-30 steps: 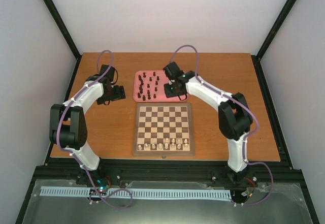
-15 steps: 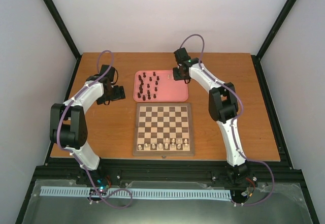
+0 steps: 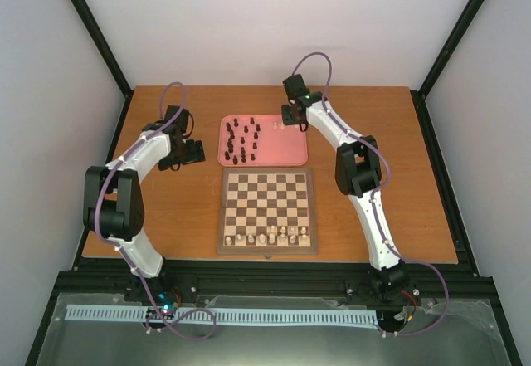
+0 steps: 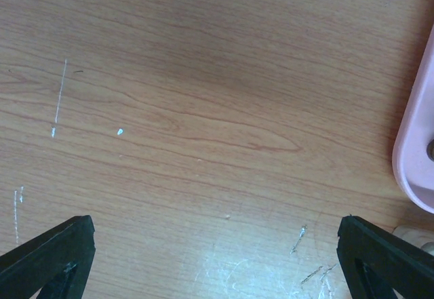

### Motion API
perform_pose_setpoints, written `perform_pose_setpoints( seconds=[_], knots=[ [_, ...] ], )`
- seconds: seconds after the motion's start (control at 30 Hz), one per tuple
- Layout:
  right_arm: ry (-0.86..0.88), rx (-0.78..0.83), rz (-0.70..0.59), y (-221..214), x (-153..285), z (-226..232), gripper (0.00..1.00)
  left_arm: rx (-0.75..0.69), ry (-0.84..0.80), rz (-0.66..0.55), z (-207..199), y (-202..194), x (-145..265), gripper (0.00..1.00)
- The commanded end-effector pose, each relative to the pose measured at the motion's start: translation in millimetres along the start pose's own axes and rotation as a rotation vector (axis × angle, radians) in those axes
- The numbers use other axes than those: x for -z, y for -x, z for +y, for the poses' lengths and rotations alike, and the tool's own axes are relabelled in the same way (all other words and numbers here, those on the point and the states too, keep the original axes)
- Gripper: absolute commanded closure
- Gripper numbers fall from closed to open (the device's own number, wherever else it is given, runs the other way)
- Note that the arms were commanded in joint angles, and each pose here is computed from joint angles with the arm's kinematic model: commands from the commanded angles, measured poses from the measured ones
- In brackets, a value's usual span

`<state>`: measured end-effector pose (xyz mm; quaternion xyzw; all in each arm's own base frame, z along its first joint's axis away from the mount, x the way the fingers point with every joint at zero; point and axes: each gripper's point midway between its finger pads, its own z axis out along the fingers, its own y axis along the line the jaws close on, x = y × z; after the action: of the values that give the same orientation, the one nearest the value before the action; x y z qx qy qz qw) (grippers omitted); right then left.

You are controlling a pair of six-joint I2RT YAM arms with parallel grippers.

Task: Set up the chess pieces on the board
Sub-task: Pick up the chess piece from the storage box.

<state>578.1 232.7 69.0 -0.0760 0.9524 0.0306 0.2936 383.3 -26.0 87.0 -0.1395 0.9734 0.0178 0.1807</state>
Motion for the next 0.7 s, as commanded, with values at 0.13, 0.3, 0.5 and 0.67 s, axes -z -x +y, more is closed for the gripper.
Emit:
perform_pose_setpoints(
  seconds=[0.13, 0.3, 0.5, 0.67],
  knots=[
    [-0.044, 0.001, 0.012, -2, -14, -16, 0.61, -0.023, 0.003, -0.013, -5, 10, -2, 0.00],
    [-0.030, -0.012, 0.008, -2, -19, -17, 0.61, -0.025, 0.003, -0.009, -5, 10, -3, 0.00],
    [-0.031, -0.016, 0.001, 2, -25, -20, 0.62, -0.025, 0.006, -0.007, -4, 9, -3, 0.00],
    [-0.010, -0.018, 0.004, 1, -30, -20, 0.64, -0.025, 0.009, -0.003, -4, 8, -4, 0.00]
  ],
)
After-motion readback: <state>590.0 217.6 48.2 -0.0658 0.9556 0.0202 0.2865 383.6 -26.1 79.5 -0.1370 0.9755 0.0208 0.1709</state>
